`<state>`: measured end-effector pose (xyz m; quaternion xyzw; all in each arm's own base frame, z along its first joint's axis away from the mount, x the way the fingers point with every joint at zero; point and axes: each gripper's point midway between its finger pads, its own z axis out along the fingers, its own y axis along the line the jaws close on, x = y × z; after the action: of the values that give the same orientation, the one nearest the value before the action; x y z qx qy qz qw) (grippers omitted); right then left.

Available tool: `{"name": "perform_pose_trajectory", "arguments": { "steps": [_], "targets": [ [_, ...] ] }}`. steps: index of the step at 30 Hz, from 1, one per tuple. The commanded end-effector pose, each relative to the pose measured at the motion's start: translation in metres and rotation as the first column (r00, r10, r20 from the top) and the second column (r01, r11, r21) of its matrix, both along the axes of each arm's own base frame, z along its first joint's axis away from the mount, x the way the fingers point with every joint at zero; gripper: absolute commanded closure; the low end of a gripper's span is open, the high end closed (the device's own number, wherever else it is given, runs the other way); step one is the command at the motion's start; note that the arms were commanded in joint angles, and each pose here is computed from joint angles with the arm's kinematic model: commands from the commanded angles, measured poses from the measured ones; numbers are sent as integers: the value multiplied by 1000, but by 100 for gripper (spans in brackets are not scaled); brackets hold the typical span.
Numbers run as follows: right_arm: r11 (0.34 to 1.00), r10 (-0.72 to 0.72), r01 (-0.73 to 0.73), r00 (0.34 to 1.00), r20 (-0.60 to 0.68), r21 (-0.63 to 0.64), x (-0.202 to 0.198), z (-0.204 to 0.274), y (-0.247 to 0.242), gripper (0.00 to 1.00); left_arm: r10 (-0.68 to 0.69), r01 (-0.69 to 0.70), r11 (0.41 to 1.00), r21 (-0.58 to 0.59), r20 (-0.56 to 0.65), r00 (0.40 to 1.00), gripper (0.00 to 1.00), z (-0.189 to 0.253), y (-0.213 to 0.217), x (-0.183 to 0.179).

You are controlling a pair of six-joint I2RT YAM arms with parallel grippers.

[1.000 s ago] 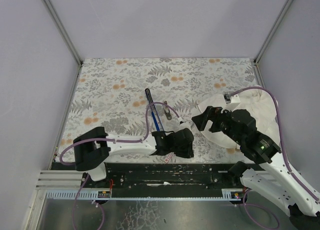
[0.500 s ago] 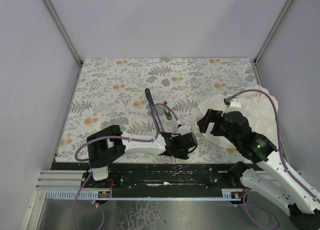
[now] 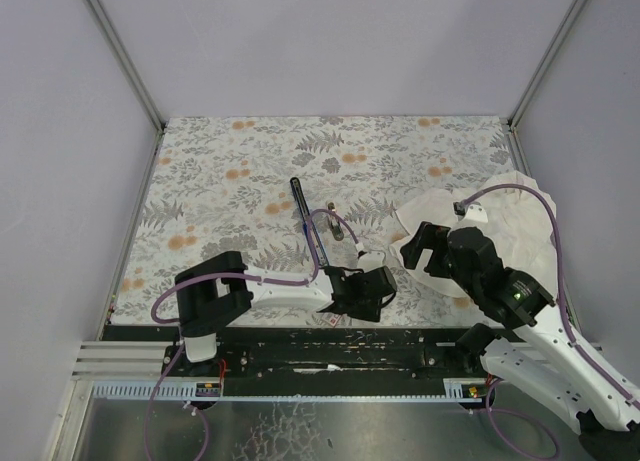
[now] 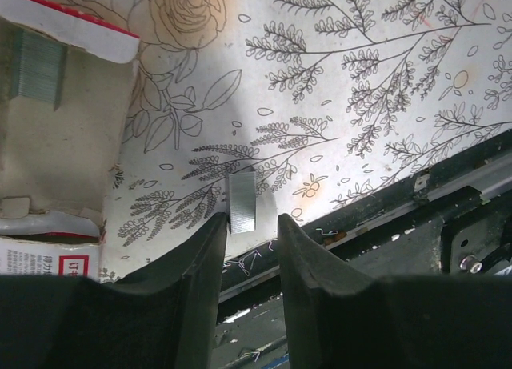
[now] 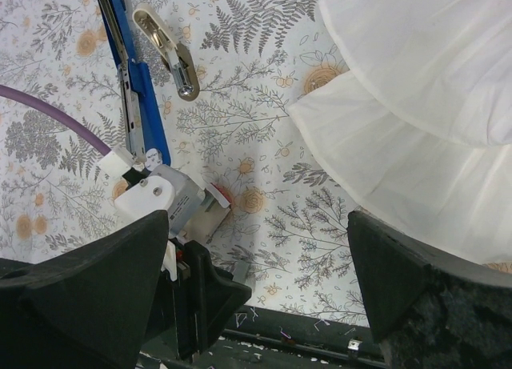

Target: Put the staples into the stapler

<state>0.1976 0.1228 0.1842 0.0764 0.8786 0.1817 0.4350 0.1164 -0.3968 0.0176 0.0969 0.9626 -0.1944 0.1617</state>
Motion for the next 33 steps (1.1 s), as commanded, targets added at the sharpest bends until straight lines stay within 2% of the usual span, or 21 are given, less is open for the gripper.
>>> {"name": "perform_pose_trajectory", "arguments": {
  "steps": [1, 8, 13, 18, 23, 28, 33],
  "targets": [
    [999, -46, 46, 999, -8, -19, 3, -3, -7, 1, -10, 9, 997, -71, -13, 1000, 68, 4, -17, -6],
    [994, -24, 13, 995, -101, -104, -1, -27, -7, 0, 11, -6, 989, -146, 39, 999, 64, 33, -16, 2],
    [991, 61, -81, 982, -178, -104, -9, -46, 7, 6, 48, -18, 978, -209, 141, 989, 50, 79, 5, 27],
    [990, 69, -101, 955, -288, -98, -16, -70, 16, 24, 81, -29, 973, -228, 220, 972, 27, 122, 57, 69],
    [978, 45, -113, 934, -355, -173, -26, -88, 31, 28, 111, -46, 976, -213, 305, 946, 9, 162, 126, 133],
    [968, 65, -152, 921, -383, -201, -36, -104, 68, 30, 199, -143, 976, -163, 415, 888, 1, 196, 205, 201],
    [950, 74, -194, 901, -428, -244, -42, -125, 90, 36, 326, -251, 942, -224, 423, 845, 0, 199, 251, 234]
  ]
}}
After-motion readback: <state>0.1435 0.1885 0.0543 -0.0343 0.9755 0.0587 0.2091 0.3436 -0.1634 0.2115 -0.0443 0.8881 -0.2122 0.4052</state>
